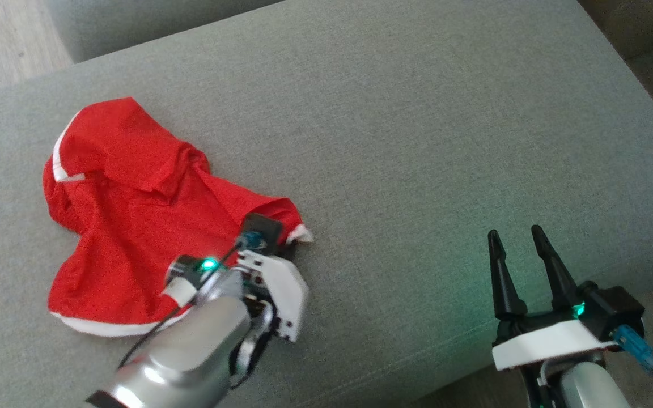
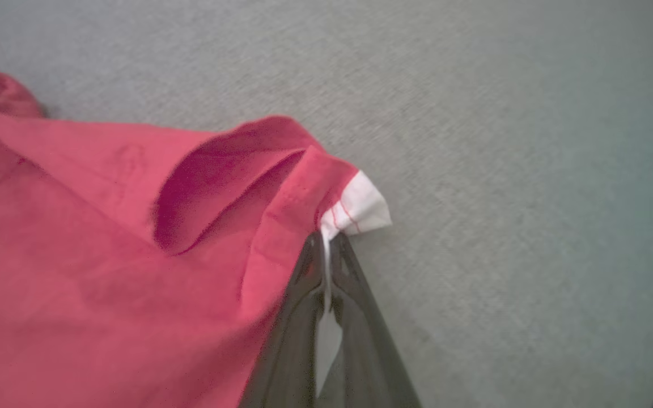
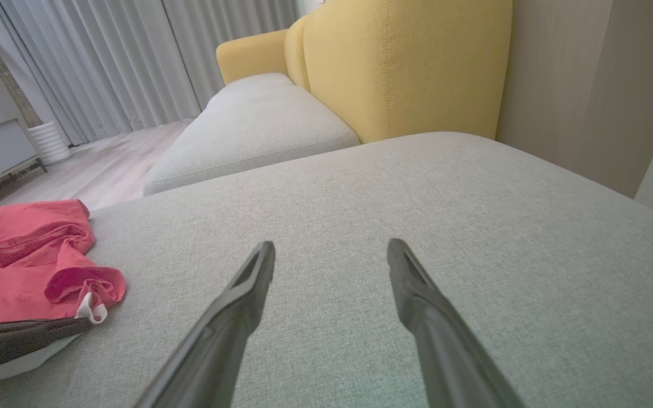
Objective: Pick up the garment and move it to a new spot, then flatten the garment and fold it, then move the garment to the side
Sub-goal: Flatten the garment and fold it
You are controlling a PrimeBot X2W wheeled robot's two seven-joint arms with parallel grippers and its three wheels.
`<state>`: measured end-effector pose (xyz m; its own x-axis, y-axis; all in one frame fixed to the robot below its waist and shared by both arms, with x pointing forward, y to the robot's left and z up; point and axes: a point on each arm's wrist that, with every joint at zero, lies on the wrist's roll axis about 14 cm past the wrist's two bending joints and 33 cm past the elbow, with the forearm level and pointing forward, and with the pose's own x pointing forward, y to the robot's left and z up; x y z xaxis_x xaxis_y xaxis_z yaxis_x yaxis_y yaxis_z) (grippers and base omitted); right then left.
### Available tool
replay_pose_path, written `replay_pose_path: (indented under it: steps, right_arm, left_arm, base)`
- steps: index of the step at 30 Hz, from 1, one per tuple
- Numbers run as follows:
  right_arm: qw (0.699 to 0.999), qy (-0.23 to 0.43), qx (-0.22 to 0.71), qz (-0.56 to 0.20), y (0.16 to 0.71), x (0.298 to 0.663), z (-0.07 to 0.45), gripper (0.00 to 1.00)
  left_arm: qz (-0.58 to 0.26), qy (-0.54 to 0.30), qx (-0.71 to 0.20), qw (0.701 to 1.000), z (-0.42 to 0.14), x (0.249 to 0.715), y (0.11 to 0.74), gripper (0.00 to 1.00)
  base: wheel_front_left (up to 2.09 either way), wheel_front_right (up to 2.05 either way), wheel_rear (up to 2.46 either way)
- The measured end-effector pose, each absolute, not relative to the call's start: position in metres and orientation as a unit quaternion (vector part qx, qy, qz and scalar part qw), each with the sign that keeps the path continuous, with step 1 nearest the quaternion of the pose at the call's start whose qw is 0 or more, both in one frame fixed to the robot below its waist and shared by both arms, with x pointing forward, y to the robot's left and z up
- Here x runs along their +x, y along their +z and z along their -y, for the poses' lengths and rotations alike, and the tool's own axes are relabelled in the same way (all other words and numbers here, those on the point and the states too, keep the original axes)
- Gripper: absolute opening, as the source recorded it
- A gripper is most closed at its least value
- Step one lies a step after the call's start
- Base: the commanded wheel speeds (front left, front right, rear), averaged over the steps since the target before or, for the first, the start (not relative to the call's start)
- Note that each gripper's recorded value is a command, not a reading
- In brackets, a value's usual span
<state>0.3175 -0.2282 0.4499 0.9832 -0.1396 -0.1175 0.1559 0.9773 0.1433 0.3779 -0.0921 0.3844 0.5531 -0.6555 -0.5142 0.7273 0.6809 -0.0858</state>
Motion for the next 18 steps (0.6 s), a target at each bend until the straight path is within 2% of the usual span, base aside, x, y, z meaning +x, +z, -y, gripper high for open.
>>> replay_pose_path:
  steps: [6,10,11,12,18]
  right_arm:
    - [0.993,-0.078,0.076,-0.048,0.453,0.316,0.23,1.0]
    - [0.993,-0.081,0.076,-0.049,0.453,0.314,0.232,1.0]
    - [0.993,-0.082,0.076,-0.049,0.452,0.313,0.232,1.0]
    - [0.992,-0.083,0.076,-0.05,0.452,0.313,0.233,1.0]
    - [0.992,-0.09,0.077,-0.045,0.454,0.31,0.237,1.0]
  left_arm:
    - [-0.243,-0.488,0.01,0.838,0.147,0.333,0.423,0.0]
    - [-0.24,-0.516,-0.003,0.822,0.165,0.316,0.432,0.0]
    - [-0.237,-0.515,-0.007,0.824,0.166,0.316,0.432,0.42]
    - [-0.235,-0.513,-0.008,0.825,0.167,0.317,0.431,1.0]
    - [-0.211,-0.515,-0.03,0.83,0.175,0.316,0.442,1.0]
  base:
    - [0.0,0.0,0.0]
    - [0.0,0.0,0.0]
    - [0.0,0.0,0.0]
    - [0.0,0.0,0.0]
    - [0.0,0.0,0.0]
